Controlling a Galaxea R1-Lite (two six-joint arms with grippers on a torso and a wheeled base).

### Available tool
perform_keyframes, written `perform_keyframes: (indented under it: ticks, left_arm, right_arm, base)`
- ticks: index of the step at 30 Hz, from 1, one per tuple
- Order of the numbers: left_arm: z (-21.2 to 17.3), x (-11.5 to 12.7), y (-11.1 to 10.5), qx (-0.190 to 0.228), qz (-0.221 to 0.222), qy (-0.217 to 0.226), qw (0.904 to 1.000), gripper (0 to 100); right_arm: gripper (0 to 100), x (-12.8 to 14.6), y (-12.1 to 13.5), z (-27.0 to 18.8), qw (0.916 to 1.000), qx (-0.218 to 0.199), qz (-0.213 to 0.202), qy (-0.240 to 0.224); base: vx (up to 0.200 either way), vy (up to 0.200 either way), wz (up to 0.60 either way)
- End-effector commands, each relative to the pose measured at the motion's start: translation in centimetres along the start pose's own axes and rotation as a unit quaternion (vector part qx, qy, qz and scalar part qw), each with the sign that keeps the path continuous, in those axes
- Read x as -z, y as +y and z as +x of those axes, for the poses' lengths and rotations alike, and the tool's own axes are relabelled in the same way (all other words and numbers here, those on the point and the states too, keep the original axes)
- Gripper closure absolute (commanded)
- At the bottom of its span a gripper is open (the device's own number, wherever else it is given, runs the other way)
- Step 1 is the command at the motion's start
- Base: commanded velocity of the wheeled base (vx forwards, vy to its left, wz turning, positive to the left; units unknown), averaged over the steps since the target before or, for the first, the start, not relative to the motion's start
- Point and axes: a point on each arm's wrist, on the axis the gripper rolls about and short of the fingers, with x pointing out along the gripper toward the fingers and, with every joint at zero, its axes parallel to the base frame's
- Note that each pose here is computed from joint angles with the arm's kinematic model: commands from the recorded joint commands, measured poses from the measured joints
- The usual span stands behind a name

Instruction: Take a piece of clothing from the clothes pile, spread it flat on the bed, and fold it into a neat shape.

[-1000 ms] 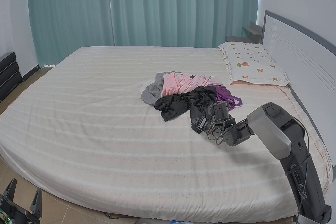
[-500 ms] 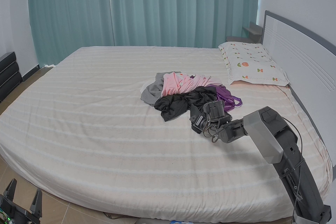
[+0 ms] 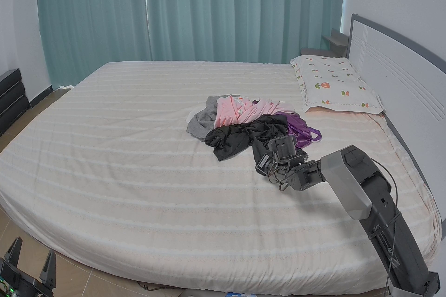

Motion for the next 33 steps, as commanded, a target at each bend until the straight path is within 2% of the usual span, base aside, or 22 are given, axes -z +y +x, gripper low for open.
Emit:
perform_keyframes:
  ticks: [1,5,9,10,11,13,14,18,21,25,28,30,33]
  left_arm:
    - [0.1,0.5,0.0,0.000,0.000,0.009,1.0000,0]
    - [0.1,0.5,0.0,0.000,0.000,0.009,1.0000,0]
    - [0.1,0.5,0.0,0.000,0.000,0.009,1.0000,0]
    - [0.1,0.5,0.0,0.000,0.000,0.009,1.0000,0]
    - [0.1,0.5,0.0,0.000,0.000,0.009,1.0000,0]
    - [0.1,0.5,0.0,0.000,0.000,0.009,1.0000,0]
    - [0.1,0.5,0.0,0.000,0.000,0.009,1.0000,0]
    - [0.1,0.5,0.0,0.000,0.000,0.009,1.0000,0]
    - [0.1,0.5,0.0,0.000,0.000,0.009,1.0000,0]
    - [0.1,0.5,0.0,0.000,0.000,0.009,1.0000,0]
    - [0.1,0.5,0.0,0.013,0.002,0.004,0.9999,0]
    - [-0.4,0.7,0.2,0.040,0.001,-0.029,0.9988,0]
    - [-0.6,0.7,0.2,0.041,0.004,-0.038,0.9985,0]
  right_arm:
    - [100,-1.7,1.2,-1.6,0.9997,-0.008,0.015,-0.016]
    - [100,-3.4,2.4,-6.4,0.9994,-0.016,0.026,-0.018]
    - [100,-4.3,2.8,-11.5,0.9970,-0.060,0.028,-0.038]
    - [100,-4.3,2.8,-11.5,0.9970,-0.060,0.028,-0.038]
    - [100,-4.4,2.9,-13.8,0.9953,-0.079,0.028,-0.049]
    - [100,-4.4,2.9,-15.0,0.9946,-0.085,0.028,-0.052]
    - [100,-4.4,2.8,-17.6,0.9931,-0.097,0.028,-0.059]
    - [100,-4.4,3.2,-21.2,0.9893,-0.124,0.026,-0.072]
    - [100,-3.9,3.5,-25.0,0.9837,-0.157,0.021,-0.085]
    - [100,-3.9,3.7,-27.4,0.9776,-0.184,0.017,-0.101]
    - [100,-4.5,4.2,-29.7,0.9699,-0.211,0.017,-0.121]
    - [100,-4.8,4.4,-31.1,0.9660,-0.223,0.016,-0.129]
    - [100,-4.5,4.8,-32.6,0.9624,-0.237,0.001,-0.133]
  base:
    - [0.000,0.000,0.00]
    - [0.000,0.000,0.00]
    - [0.000,0.000,0.00]
    - [0.000,0.000,0.00]
    - [0.000,0.000,0.00]
    - [0.000,0.000,0.00]
    - [0.000,0.000,0.00]
    - [0.000,0.000,0.00]
    - [0.000,0.000,0.00]
    - [0.000,0.000,0.00]
    - [0.000,0.000,0.00]
    - [0.000,0.000,0.00]
    - [0.000,0.000,0.00]
